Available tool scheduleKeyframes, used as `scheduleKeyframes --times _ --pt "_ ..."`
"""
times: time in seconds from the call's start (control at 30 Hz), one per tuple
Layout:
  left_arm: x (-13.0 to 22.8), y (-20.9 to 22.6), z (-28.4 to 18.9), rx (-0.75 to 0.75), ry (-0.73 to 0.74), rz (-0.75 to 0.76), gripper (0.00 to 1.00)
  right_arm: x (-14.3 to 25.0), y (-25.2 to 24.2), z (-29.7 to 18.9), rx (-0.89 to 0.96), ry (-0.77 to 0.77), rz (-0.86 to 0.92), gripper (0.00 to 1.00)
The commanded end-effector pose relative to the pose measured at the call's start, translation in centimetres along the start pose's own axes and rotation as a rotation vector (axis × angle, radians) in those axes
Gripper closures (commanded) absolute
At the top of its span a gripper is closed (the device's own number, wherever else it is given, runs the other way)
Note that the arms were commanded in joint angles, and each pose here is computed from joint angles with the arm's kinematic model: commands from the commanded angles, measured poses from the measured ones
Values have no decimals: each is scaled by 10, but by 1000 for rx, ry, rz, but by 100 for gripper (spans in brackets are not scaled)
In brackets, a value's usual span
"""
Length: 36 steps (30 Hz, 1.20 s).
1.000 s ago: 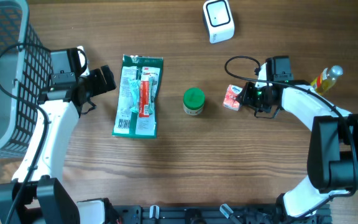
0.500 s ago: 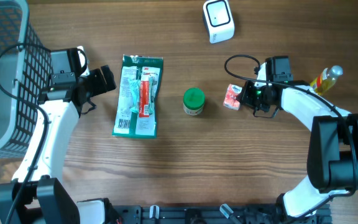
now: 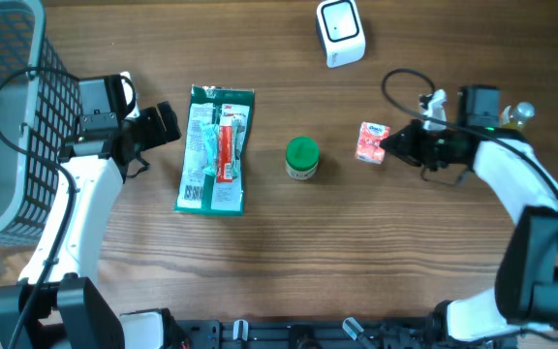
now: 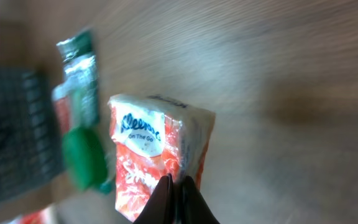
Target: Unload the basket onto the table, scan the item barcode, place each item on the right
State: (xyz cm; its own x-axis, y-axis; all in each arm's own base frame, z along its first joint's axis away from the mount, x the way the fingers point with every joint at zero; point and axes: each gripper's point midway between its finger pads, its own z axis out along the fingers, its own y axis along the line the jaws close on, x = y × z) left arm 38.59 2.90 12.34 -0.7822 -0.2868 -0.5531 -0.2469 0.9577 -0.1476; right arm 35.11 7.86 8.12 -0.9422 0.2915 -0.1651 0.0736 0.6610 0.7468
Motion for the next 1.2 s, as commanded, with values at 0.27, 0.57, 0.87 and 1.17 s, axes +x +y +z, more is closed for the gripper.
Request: scheduleKeyframes --times 0.27,0.57,0.87,1.17 --pt "-4 -1 -1 13 -7 12 0 31 107 -75 -781 4 -188 96" --pt "-4 -1 -1 14 -7 12 0 58 126 -94 -778 -8 -183 96" --pt "-4 -1 -1 14 -7 12 0 87 168 -134 -782 -53 -325 96" --pt "-4 -1 -1 14 -7 12 0 85 152 -122 -590 -35 -339 96"
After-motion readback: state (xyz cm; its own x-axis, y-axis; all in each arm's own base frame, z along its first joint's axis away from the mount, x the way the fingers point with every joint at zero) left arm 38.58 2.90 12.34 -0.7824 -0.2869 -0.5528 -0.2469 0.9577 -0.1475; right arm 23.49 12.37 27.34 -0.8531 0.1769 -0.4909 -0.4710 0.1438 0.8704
